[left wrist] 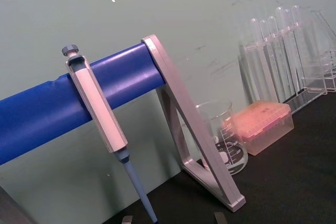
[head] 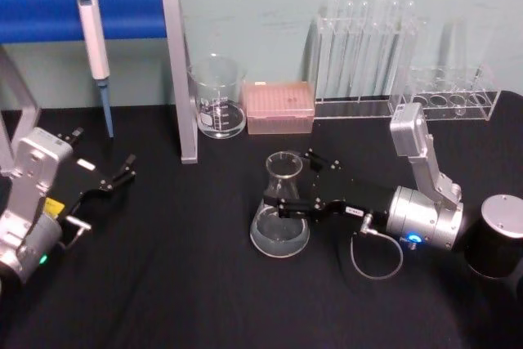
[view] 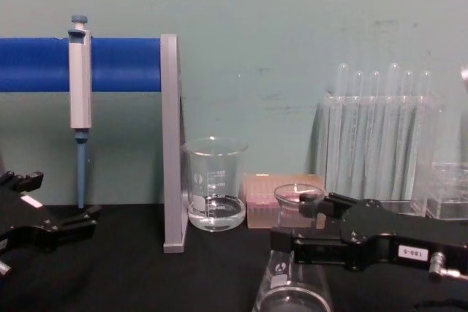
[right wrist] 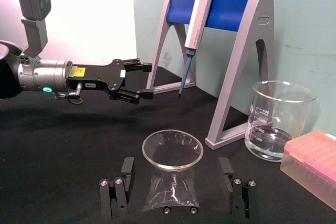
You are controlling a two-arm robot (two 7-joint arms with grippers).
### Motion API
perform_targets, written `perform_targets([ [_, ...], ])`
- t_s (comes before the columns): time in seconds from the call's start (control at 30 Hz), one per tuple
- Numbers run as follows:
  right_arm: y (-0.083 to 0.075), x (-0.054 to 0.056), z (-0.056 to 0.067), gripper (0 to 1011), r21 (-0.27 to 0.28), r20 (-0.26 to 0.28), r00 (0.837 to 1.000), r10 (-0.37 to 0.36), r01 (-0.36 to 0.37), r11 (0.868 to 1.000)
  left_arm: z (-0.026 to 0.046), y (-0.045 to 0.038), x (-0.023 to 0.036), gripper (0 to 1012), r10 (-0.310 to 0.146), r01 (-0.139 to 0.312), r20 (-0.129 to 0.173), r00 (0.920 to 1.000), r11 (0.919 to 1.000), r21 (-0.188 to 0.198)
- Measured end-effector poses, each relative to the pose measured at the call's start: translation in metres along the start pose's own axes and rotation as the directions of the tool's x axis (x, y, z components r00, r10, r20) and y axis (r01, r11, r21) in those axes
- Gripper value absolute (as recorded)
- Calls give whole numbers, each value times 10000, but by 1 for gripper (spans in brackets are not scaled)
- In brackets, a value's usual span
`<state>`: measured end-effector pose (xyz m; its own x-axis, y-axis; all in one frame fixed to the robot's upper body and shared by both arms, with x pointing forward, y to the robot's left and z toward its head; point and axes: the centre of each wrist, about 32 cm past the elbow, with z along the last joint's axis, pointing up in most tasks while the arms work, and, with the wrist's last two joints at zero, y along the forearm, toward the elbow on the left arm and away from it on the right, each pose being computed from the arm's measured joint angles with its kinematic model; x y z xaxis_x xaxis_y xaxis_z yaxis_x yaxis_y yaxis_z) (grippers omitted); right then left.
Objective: Grasp the erlenmeyer flask with one hand, shake it three times, then place it back.
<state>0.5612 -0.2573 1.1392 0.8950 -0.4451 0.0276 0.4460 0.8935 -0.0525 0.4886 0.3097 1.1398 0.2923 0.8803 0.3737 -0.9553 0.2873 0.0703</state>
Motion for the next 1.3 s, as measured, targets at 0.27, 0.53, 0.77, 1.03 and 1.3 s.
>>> perform_targets([
  [0.27,-2,0,0,1000,-7,-3,10000,2,-2,10000,0,0,0,1001,0,0,-1,10000,10000,0],
  [0.53,-5,0,1,1000,-3,-12,10000,2,-2,10000,0,0,0,1001,1,-1,0,10000,10000,0],
  [0.77,-5,0,2,1000,6,-15,10000,10,-10,10000,0,0,0,1001,0,0,0,10000,10000,1],
  [1.03,-5,0,2,1000,11,-19,10000,11,-11,10000,0,0,0,1001,0,0,0,10000,10000,0],
  [1.3,-5,0,2,1000,12,-18,10000,11,-11,10000,0,0,0,1001,0,0,0,10000,10000,0],
])
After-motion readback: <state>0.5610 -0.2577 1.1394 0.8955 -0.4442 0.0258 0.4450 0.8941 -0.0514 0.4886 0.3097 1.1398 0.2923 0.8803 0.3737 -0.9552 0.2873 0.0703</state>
